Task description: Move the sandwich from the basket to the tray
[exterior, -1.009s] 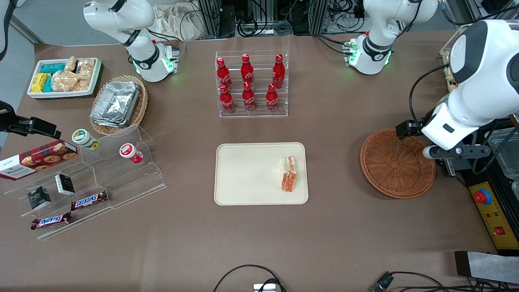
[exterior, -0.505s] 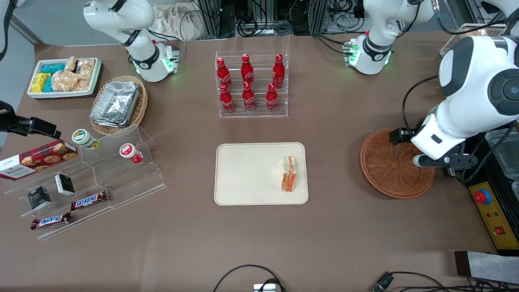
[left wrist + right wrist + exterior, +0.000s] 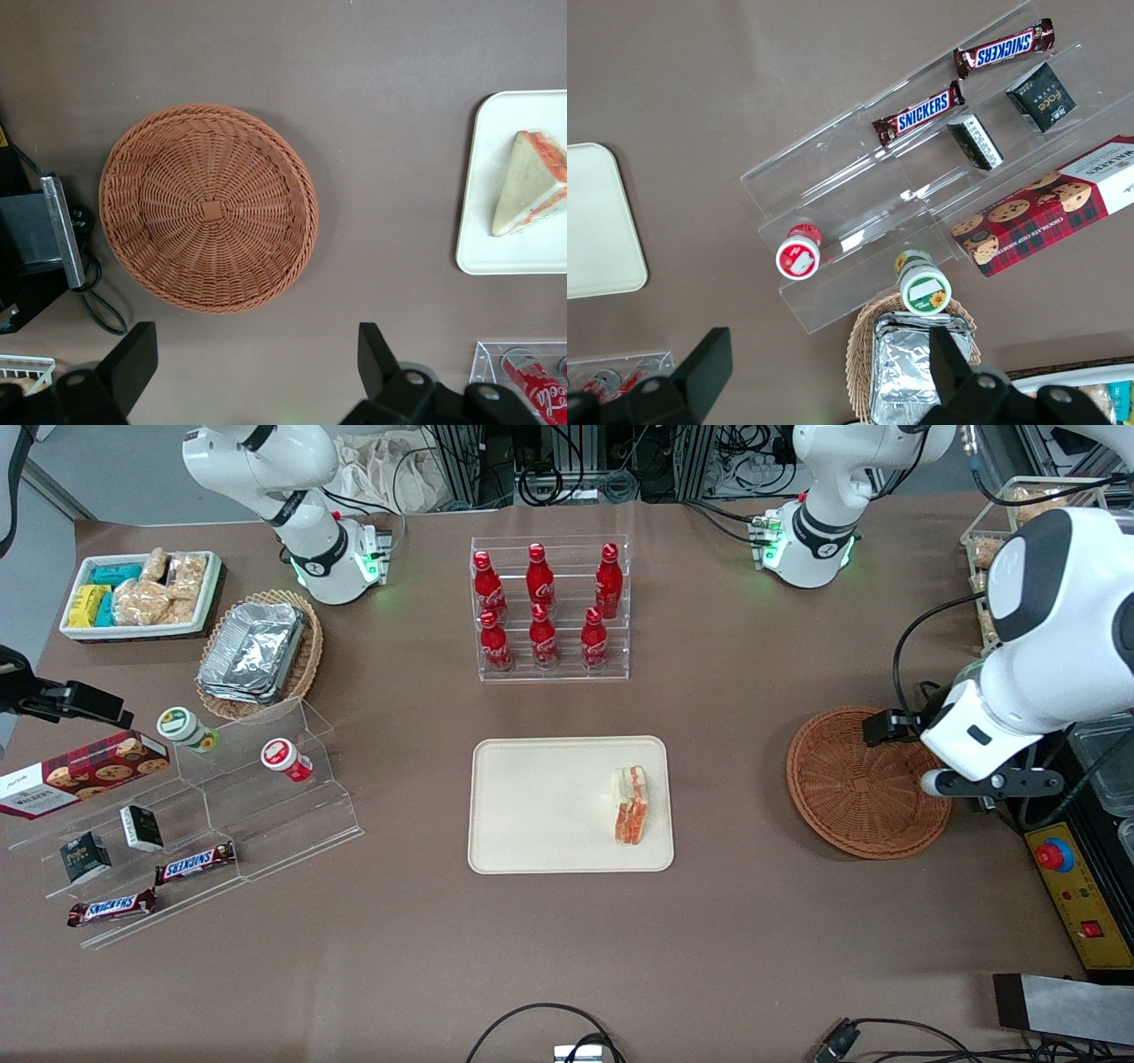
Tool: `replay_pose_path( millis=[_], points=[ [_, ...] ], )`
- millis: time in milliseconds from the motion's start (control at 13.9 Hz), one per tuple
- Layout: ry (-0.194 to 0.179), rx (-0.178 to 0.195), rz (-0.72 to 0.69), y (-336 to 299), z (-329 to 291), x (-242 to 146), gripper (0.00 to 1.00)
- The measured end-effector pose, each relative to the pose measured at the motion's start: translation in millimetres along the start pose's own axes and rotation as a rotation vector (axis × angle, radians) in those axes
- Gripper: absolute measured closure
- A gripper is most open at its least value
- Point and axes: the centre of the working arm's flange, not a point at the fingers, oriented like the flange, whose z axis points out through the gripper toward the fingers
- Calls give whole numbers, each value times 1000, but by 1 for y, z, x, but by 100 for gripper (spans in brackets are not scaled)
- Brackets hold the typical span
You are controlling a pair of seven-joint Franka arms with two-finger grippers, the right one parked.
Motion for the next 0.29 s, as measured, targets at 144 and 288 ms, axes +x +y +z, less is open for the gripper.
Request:
replay_pose_path(
  millis=[144,288],
  points=[
    [5,-3,6,2,-3,0,0],
    [7,-3,14,7,-3,-1,0]
  ],
)
